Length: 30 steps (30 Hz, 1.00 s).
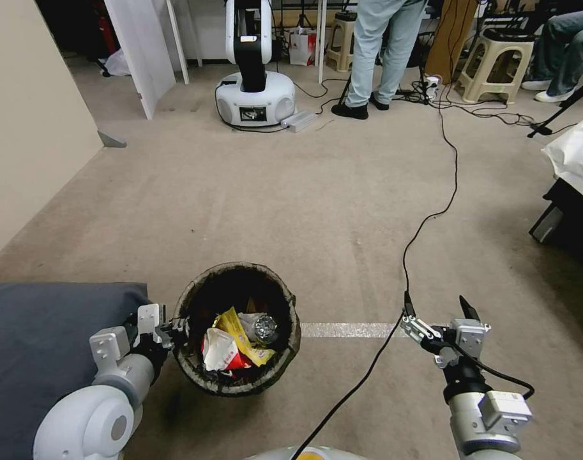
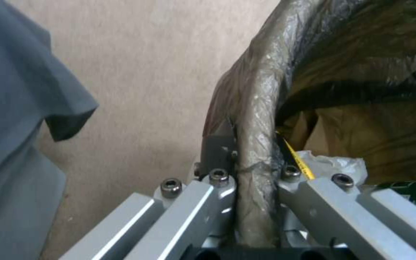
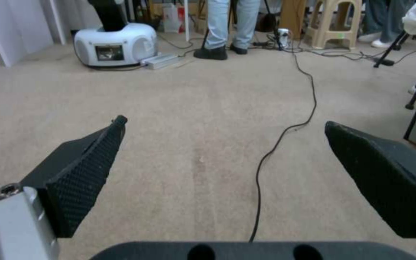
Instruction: Pick up the trash bin, then pick up the garbage from the floor and place it into the trash bin.
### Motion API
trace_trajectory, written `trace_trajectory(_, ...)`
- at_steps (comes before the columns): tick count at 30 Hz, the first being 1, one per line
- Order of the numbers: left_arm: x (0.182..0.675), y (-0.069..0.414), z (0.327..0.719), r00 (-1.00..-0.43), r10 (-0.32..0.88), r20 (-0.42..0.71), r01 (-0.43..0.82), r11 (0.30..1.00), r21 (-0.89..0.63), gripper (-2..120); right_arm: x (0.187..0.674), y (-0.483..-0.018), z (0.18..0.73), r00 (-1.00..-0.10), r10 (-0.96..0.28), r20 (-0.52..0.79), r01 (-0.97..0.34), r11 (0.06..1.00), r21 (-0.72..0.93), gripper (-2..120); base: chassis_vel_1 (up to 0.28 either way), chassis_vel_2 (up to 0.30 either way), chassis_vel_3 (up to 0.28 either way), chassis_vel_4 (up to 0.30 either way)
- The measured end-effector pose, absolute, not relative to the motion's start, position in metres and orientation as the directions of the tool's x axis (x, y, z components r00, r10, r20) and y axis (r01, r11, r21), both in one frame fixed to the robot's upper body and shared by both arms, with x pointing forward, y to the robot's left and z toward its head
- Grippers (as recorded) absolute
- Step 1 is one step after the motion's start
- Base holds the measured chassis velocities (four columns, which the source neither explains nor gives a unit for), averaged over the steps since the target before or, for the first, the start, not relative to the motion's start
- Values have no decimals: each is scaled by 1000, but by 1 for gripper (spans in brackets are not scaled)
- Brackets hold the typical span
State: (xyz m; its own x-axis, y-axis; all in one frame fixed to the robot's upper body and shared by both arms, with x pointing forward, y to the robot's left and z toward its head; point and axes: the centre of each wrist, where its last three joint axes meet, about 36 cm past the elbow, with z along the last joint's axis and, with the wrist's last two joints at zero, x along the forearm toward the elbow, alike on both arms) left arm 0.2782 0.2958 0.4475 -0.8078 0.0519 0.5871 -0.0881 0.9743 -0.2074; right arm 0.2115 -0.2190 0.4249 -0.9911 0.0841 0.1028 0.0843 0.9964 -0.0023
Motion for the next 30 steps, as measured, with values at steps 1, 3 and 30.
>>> trace_trajectory(1, 278, 296, 447, -808, 52, 587, -88, 974, -207, 1, 212, -219, 425, -991, 84, 103, 84, 996, -2, 100, 0, 0, 0, 0)
trace_trajectory(3, 281, 298, 439, -797, 48, 603, -98, 974, -207, 1, 211, -217, 424, -991, 84, 103, 84, 996, -3, 100, 0, 0, 0, 0)
trace_trajectory(30, 302, 305, 405, -754, 51, 655, -99, 977, -190, 14, 206, -214, 422, -988, 123, 93, 123, 992, -3, 100, 0, 0, 0, 0)
